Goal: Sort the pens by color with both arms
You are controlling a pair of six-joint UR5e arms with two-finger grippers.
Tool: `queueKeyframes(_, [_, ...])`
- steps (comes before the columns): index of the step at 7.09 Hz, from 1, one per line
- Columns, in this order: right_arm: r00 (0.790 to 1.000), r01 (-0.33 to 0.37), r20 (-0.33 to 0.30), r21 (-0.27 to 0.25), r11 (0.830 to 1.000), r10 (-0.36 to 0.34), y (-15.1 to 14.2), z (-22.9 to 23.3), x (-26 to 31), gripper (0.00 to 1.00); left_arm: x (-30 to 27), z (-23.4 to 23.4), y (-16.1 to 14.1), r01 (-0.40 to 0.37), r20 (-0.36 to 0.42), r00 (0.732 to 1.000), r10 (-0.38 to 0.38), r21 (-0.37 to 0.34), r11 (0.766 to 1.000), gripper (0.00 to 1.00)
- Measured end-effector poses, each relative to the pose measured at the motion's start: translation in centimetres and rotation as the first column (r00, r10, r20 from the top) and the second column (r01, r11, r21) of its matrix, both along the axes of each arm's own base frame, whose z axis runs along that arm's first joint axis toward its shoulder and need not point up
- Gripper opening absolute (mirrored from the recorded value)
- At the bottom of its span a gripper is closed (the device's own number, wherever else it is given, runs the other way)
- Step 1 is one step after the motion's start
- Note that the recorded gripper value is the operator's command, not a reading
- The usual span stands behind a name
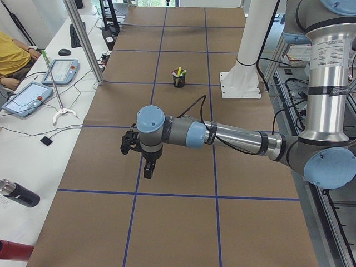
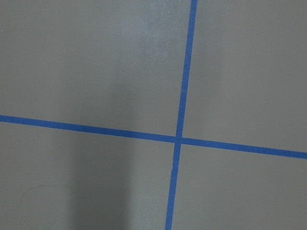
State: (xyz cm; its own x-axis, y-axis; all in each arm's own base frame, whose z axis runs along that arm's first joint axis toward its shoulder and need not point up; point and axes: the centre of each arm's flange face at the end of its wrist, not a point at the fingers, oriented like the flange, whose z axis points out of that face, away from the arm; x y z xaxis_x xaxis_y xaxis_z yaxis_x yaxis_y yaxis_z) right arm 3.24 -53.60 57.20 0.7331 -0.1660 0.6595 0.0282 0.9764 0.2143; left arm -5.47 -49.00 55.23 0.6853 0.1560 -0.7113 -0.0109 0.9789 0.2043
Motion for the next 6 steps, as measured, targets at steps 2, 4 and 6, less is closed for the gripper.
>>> queueKeyframes(2, [1.0, 0.019, 0.003, 0.056, 0.998, -0.019, -1.3, -2.9, -1.2, 1.0, 0.3, -3.2, -2.3, -0.001, -0.008, 1.0, 0.002, 0.08, 0.997, 1.0])
queueKeyframes(4, [0.999, 0.047, 0.005, 0.085, 0.995, -0.047, -2.1, -4.7, -3.1, 1.0, 0.7, -5.2, -2.8, -0.01, -0.052, 0.998, 0.02, 0.174, 0.985, 1.0])
queueKeyframes(6, [0.996, 0.085, 0.019, 0.131, 0.988, -0.088, -3.1, -8.1, -6.3, 1.0, 3.5, -7.2, -3.4, -0.034, -0.085, 0.995, 0.058, 0.263, 0.964, 1.0])
